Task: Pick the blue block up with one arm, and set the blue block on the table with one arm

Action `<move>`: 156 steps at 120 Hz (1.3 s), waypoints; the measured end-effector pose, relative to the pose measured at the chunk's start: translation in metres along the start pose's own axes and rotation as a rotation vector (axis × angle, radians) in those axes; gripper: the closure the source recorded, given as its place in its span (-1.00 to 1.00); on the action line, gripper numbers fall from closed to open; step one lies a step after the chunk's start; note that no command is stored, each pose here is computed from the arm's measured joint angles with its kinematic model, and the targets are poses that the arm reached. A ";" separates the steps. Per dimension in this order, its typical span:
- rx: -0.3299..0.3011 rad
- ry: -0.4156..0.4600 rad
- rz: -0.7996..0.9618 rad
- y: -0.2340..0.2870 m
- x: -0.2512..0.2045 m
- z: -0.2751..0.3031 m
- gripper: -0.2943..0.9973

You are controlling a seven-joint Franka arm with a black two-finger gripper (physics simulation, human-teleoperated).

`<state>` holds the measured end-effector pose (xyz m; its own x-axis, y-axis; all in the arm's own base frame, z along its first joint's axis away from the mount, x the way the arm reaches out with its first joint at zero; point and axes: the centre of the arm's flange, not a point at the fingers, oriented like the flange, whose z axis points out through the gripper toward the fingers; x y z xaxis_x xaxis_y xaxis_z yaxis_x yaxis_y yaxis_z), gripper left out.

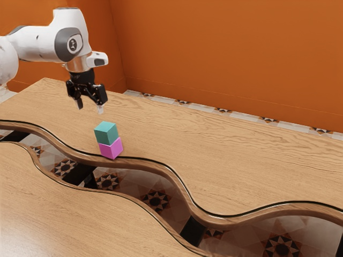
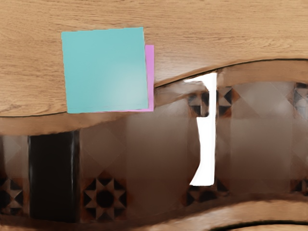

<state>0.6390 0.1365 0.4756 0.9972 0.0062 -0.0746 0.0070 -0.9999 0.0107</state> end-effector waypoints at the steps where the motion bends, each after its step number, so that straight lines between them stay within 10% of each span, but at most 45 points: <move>1: -0.002 0.001 0.000 -0.001 0.002 0.003 -0.54; 111: -0.123 0.019 0.098 -0.044 0.070 0.162 -0.44; 132: -0.103 0.056 0.112 -0.047 0.063 0.128 0.00; 156: -0.061 0.105 0.258 0.045 0.062 0.061 -0.08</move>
<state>0.6962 0.0916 0.4102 0.9689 -0.2441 0.0420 -0.2467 -0.9661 0.0759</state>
